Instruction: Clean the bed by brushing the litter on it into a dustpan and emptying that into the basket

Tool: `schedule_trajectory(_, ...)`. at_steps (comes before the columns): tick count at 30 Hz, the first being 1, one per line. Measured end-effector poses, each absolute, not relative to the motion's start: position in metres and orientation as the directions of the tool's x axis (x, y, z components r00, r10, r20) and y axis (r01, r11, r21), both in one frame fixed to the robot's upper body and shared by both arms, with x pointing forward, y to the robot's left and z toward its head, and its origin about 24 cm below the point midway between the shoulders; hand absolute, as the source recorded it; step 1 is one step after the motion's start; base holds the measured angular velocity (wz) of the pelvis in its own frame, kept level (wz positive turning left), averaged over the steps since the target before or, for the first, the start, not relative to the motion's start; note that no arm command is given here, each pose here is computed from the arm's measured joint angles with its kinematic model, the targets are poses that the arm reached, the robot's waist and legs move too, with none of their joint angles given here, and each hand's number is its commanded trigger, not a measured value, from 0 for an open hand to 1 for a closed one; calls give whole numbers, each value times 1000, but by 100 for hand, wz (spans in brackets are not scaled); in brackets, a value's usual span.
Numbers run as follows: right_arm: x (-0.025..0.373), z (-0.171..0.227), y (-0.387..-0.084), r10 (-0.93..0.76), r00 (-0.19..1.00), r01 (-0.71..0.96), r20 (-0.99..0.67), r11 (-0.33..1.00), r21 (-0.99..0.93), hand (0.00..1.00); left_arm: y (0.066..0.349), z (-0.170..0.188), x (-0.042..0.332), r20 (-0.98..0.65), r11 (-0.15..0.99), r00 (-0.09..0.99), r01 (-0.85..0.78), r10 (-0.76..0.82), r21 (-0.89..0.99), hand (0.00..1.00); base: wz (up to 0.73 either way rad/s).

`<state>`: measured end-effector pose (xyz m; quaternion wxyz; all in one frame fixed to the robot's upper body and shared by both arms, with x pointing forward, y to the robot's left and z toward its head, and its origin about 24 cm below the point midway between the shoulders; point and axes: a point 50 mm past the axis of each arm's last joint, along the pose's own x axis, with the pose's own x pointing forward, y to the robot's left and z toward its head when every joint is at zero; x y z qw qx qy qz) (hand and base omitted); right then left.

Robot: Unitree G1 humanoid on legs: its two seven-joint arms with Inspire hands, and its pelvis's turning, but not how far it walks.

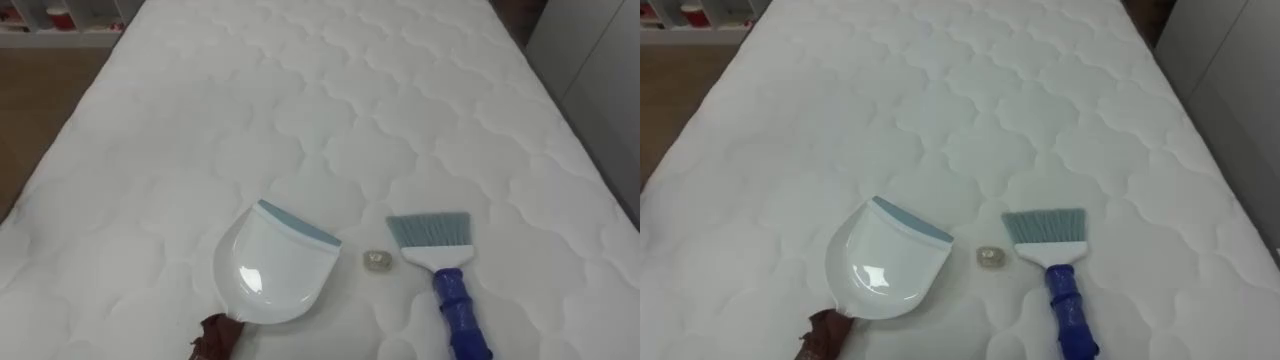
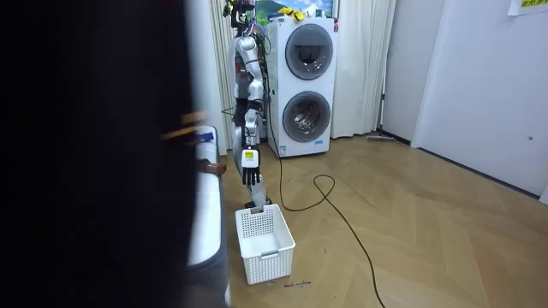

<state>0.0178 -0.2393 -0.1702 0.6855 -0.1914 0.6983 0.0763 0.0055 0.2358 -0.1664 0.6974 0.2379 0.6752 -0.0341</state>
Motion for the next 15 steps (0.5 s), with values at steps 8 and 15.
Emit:
schedule_trajectory(8,18,-170,-239,-162,13,-365,-987,918,-156,0,236,-166,6,-958,884,88,369,274,287,0,0)
schedule_trajectory(15,17,-170,-240,-165,10,-364,-986,918,-157,0,236,-166,6,-958,885,86,368,274,286,0,0)
